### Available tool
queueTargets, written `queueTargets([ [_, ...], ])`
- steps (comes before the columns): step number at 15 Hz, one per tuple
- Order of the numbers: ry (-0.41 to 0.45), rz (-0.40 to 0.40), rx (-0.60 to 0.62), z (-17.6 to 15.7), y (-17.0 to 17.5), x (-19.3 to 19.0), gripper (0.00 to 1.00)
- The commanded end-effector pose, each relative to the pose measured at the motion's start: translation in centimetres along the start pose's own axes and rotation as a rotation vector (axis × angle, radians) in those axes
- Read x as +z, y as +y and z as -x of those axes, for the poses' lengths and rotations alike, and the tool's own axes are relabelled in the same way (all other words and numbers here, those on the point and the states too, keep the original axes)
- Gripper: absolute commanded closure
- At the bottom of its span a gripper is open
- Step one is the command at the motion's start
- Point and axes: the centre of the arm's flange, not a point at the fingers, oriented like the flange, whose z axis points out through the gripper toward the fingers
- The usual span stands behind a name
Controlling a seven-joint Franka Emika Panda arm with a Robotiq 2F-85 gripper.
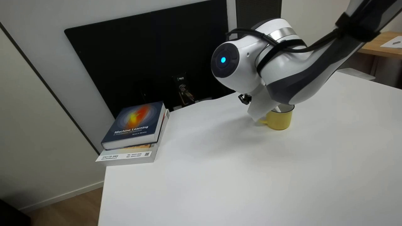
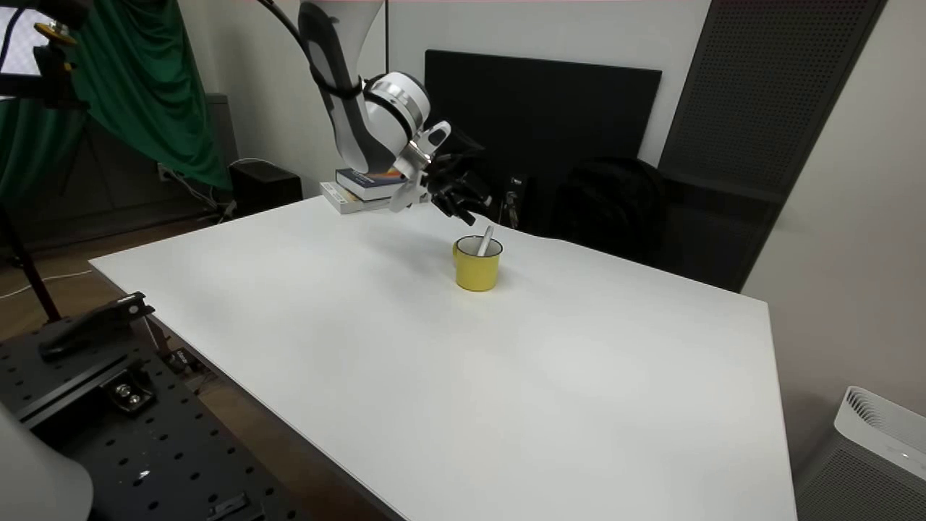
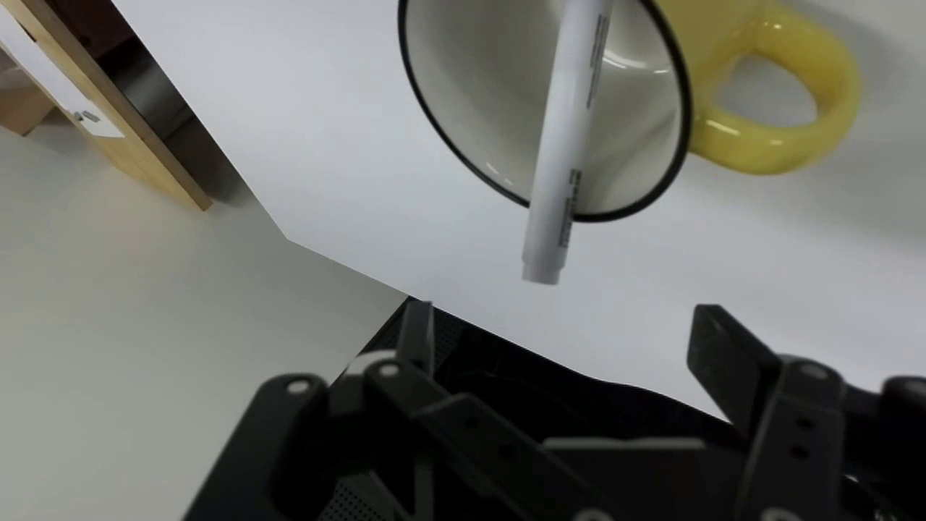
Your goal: Get the marker from the table and place it in the yellow cup
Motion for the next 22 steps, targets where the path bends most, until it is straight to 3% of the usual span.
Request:
queueTargets([
  [1,-0.014,-0.057,-0.012,-2.0,0.6,-1.1,0.0],
  [4,-0.087,-0.097,0.012,-3.2,1.0,-1.6,0.0],
  [12,-0.353,-0.308,0.086,-6.0,3.2,-2.3,0.0],
  [18,-0.453,-0.464,0.097,-7.4,3.7,-3.1,0.0],
  [22,-0.459,-0.567,0.024,-7.7,3.8,-3.5,0.0],
])
